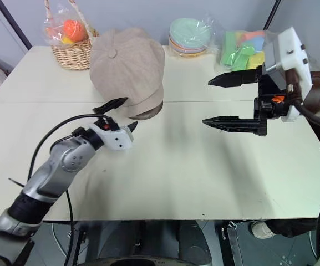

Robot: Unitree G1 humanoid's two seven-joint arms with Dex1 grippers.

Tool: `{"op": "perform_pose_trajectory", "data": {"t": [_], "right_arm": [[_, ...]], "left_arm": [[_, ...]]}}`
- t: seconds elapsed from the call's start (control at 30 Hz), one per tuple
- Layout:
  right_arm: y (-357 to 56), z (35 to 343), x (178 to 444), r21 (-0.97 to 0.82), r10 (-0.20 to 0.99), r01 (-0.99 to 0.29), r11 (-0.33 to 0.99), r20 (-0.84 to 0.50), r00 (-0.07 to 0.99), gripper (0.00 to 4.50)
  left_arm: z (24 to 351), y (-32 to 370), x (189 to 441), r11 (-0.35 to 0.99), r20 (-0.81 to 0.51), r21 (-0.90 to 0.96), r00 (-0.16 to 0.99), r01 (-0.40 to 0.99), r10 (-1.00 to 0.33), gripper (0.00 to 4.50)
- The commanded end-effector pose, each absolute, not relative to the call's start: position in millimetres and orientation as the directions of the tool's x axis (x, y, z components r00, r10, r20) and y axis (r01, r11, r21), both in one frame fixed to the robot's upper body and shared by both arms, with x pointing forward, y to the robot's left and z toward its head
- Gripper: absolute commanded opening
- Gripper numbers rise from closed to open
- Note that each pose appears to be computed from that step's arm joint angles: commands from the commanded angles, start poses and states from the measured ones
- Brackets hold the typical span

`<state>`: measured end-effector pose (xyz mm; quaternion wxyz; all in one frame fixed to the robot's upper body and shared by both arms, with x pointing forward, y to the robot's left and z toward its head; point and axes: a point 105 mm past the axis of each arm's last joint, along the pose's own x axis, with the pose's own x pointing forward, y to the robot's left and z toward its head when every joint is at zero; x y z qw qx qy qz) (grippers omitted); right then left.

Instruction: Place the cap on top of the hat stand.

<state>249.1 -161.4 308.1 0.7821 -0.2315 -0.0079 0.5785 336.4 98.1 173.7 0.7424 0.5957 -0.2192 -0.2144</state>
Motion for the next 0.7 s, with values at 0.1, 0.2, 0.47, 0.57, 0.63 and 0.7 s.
{"op": "perform_pose_trajectory", "data": {"t": [0.1, 0.2, 0.47, 0.57, 0.63, 0.7], "right_arm": [[-160.2, 319.5, 242.4, -0.431, 0.906, -0.874, 0.224, -0.239, 0.350, 4.49], [-160.2, 318.0, 242.9, -0.436, 0.904, -0.871, 0.228, -0.238, 0.356, 4.50], [-160.6, 316.2, 246.5, -0.454, 0.900, -0.857, 0.243, -0.224, 0.374, 4.50], [-161.0, 315.7, 247.9, -0.458, 0.899, -0.853, 0.248, -0.220, 0.380, 4.50], [-161.3, 315.5, 248.7, -0.461, 0.898, -0.851, 0.251, -0.218, 0.383, 4.50], [-162.0, 315.0, 249.9, -0.463, 0.897, -0.849, 0.254, -0.217, 0.386, 4.50]], "left_arm": [[188.3, 84.3, 345.5, 0.160, 0.203, 0.978, 0.784, -0.134, -0.587, 4.50], [189.8, 82.2, 347.9, 0.166, 0.230, 0.973, 0.774, -0.162, -0.590, 3.95], [203.2, 97.8, 346.8, 0.187, 0.267, 0.963, 0.756, -0.193, -0.597, 0.07], [215.8, 113.3, 343.4, 0.201, 0.295, 0.955, 0.745, -0.217, -0.599, 0.07], [226.4, 127.0, 339.0, 0.218, 0.311, 0.950, 0.727, -0.223, -0.613, 0.07], [236.0, 141.4, 334.1, 0.232, 0.319, 0.947, 0.701, -0.220, -0.637, 0.07]]}}
